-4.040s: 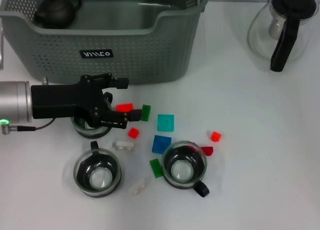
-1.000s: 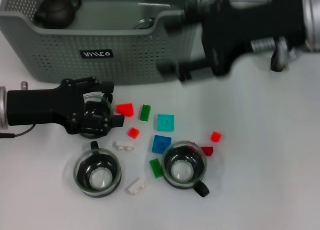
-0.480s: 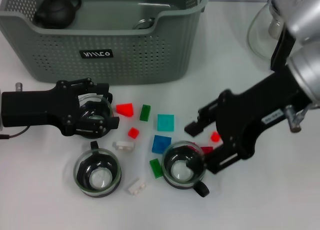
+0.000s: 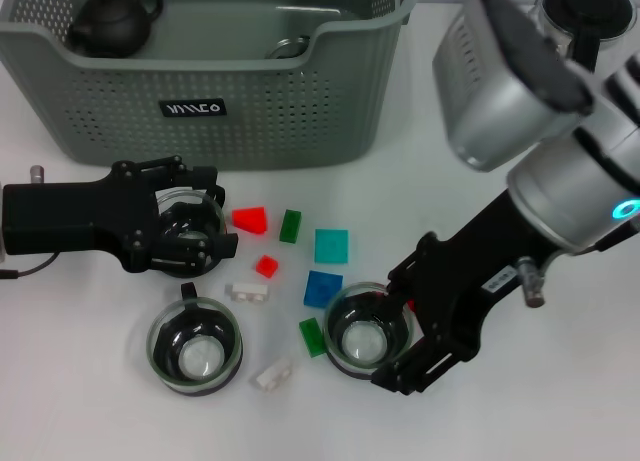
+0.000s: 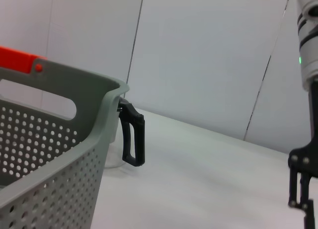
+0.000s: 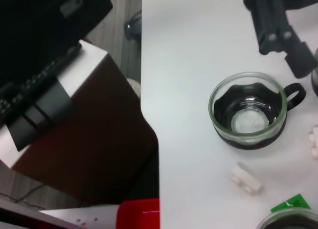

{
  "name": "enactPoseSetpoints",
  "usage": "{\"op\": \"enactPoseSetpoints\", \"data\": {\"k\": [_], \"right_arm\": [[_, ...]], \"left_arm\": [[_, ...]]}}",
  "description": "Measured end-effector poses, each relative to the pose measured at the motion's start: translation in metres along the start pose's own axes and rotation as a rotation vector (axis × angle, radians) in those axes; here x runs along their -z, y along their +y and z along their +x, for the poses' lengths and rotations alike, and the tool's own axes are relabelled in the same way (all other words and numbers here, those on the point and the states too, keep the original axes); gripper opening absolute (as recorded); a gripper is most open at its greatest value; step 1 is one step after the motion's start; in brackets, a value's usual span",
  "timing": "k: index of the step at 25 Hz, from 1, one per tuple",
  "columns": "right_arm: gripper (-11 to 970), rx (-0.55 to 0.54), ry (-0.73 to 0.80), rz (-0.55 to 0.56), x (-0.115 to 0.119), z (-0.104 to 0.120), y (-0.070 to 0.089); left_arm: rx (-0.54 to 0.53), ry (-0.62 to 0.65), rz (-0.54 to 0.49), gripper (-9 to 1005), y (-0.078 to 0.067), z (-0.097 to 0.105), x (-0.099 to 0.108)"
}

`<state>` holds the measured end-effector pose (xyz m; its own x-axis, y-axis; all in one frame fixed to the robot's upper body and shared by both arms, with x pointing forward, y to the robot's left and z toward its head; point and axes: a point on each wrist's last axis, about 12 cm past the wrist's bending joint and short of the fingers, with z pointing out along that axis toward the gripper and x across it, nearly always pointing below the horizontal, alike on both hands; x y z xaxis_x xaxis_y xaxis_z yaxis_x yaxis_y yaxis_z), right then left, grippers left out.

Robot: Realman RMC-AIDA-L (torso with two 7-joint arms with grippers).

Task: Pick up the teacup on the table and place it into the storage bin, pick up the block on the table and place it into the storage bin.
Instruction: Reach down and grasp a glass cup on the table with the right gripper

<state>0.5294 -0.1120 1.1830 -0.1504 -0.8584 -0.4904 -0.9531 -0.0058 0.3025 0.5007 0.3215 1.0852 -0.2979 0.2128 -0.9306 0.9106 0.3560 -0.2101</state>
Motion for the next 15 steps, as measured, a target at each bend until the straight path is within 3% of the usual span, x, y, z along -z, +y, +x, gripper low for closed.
{"op": "enactPoseSetpoints", "data": {"k": [15], "right_arm": [[729,0.035,0.093,0.043,-0.041,-0.005,-0.01]], "left_arm": [[0.007,-0.001,-0.011,948,-0.001,0.003,0.0]]}}
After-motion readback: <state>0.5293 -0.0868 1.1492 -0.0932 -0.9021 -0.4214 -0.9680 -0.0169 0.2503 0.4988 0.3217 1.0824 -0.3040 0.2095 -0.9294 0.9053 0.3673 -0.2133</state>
